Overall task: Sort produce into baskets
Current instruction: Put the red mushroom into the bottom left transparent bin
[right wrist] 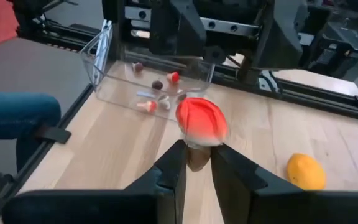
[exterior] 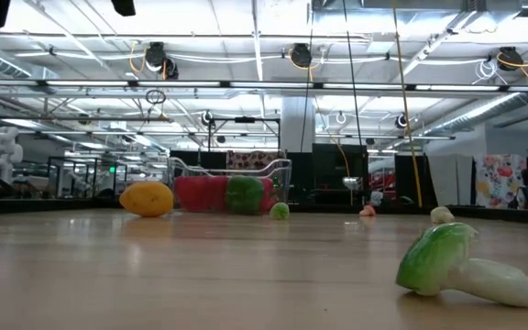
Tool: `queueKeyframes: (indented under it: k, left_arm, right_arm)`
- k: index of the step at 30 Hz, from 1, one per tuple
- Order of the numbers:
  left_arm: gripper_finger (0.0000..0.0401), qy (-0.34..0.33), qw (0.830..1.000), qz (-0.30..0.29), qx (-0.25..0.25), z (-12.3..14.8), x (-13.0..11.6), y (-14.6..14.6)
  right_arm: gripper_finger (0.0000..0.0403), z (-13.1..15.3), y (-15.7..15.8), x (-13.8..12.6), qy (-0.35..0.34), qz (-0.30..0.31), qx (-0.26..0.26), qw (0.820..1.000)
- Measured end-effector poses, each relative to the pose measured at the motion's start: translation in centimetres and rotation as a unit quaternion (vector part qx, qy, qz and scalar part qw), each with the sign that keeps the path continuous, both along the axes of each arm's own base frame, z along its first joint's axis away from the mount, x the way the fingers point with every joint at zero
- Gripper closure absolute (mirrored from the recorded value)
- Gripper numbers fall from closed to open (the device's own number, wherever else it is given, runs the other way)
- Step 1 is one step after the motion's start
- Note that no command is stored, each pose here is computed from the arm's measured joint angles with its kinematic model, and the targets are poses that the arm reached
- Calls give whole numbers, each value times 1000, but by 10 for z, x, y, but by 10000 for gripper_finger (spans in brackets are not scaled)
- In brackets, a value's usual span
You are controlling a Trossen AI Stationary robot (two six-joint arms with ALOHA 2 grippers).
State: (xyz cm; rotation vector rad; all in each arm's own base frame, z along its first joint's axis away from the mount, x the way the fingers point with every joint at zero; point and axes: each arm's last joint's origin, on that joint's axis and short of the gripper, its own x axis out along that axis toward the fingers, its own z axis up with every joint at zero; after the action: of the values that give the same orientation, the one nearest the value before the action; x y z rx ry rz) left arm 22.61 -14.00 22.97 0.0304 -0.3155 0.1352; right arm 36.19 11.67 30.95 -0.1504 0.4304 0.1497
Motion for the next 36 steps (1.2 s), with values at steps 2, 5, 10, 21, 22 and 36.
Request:
queueKeyframes:
  k: [2,5,10,21,22,36]
  left_arm:
    - [134,-6,1000,-19,5,0,1,1]
    - [134,-4,999,-42,-2,-2,6,3]
    - [120,19,999,-38,6,-8,19,3]
    - [83,20,999,-35,15,-7,26,3]
    - [83,21,999,-35,16,-7,28,3]
    - [84,23,999,-23,30,-7,47,-2]
  right_arm:
    - [337,-1,-1,1,2,-1,0,1000]
    - [337,-1,-1,1,0,-2,1,1000]
    - [337,0,-1,2,-3,-3,3,1000]
    - [337,0,-1,2,-3,-2,1,1000]
    - [337,0,-1,2,-3,-2,1,1000]
    - [337,-1,-1,1,-1,-2,1,1000]
